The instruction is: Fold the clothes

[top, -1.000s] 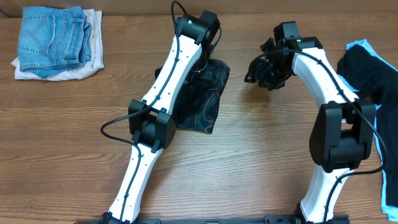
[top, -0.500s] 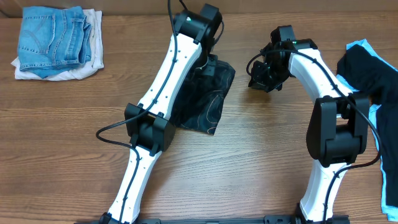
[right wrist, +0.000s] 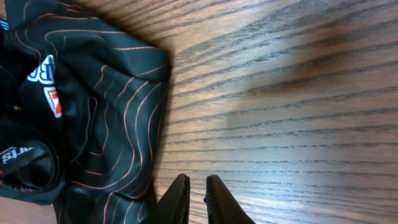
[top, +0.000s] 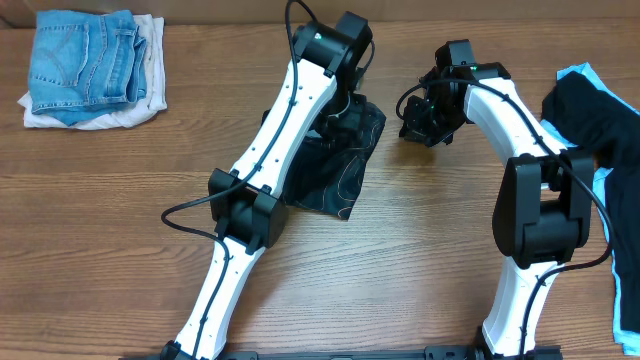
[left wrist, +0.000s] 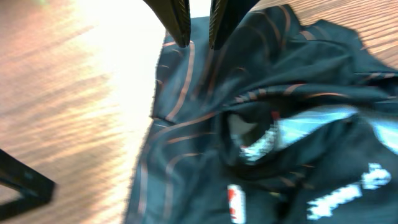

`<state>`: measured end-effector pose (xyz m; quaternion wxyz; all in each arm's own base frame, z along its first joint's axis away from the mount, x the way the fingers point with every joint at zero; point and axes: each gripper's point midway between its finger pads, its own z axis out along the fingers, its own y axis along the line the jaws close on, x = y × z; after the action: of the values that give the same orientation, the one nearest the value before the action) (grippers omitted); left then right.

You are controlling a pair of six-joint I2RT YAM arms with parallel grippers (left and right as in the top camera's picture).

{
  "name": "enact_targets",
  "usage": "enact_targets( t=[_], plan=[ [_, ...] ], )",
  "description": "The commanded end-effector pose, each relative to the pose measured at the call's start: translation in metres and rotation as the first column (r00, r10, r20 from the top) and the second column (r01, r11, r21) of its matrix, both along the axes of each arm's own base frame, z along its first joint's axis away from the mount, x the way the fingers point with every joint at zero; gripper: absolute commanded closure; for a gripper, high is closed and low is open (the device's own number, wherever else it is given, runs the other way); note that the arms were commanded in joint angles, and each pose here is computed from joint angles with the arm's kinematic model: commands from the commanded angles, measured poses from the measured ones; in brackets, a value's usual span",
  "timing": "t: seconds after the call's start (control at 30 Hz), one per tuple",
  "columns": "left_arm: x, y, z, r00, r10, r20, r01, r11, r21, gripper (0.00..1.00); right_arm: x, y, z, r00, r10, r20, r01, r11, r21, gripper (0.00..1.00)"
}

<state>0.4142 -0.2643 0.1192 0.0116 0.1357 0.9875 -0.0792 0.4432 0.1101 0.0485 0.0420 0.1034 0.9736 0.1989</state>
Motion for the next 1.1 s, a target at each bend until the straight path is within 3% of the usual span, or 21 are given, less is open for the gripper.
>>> enact_targets(
  t=[0.0, 0.17, 0.23, 0.3, 0.33, 0.47, 0.7, 0.9, 1.07],
  plan=[
    [-0.009, -0.02, 0.012, 0.996, -0.086, 0.016, 0.087, 0.994, -0.066, 0.83, 0.004, 0.004, 0.0, 1.0, -0.012, 0.007, 0.012, 1.0, 0.013, 0.82],
    [0.017, 0.016, 0.023, 0.995, -0.012, 0.095, 0.011, 1.0, 0.01, 0.8, 0.008, 0.008, 0.003, 1.0, -0.007, 0.027, 0.006, 0.999, 0.035, 0.63],
    [0.031, 0.038, 0.033, 0.991, 0.051, 0.122, -0.051, 0.999, -0.004, 0.75, 0.011, 0.013, 0.006, 0.999, -0.002, 0.038, -0.001, 0.998, 0.066, 0.6],
    [0.044, 0.063, 0.043, 0.983, 0.109, 0.147, -0.108, 0.994, -0.017, 0.49, 0.014, 0.017, 0.008, 0.999, 0.003, 0.054, -0.008, 0.996, 0.092, 0.59],
    [0.051, 0.08, 0.048, 0.977, 0.147, 0.156, -0.145, 0.989, -0.022, 0.43, 0.016, 0.019, 0.01, 0.998, 0.005, 0.062, -0.012, 0.995, 0.103, 0.59],
    [0.071, 0.141, 0.05, 0.95, 0.276, 0.146, -0.272, 0.961, -0.048, 0.3, 0.023, 0.038, 0.021, 0.987, 0.075, 0.139, -0.1, 0.978, 0.183, 0.58],
    [0.069, 0.182, 0.029, 0.95, 0.31, 0.024, -0.306, 0.945, -0.115, 0.31, 0.028, 0.086, 0.025, 0.944, 0.204, 0.26, -0.242, 0.962, 0.126, 0.47],
    [0.039, 0.162, -0.014, 0.965, 0.201, -0.167, -0.226, 0.963, -0.145, 0.31, 0.034, 0.139, 0.034, 0.876, 0.284, 0.39, -0.327, 0.944, 0.047, 0.39],
    [0.026, 0.156, -0.033, 0.956, 0.17, -0.24, -0.212, 0.964, -0.16, 0.32, 0.047, 0.148, 0.044, 0.867, 0.231, 0.441, -0.293, 0.953, 0.077, 0.39]
  ],
)
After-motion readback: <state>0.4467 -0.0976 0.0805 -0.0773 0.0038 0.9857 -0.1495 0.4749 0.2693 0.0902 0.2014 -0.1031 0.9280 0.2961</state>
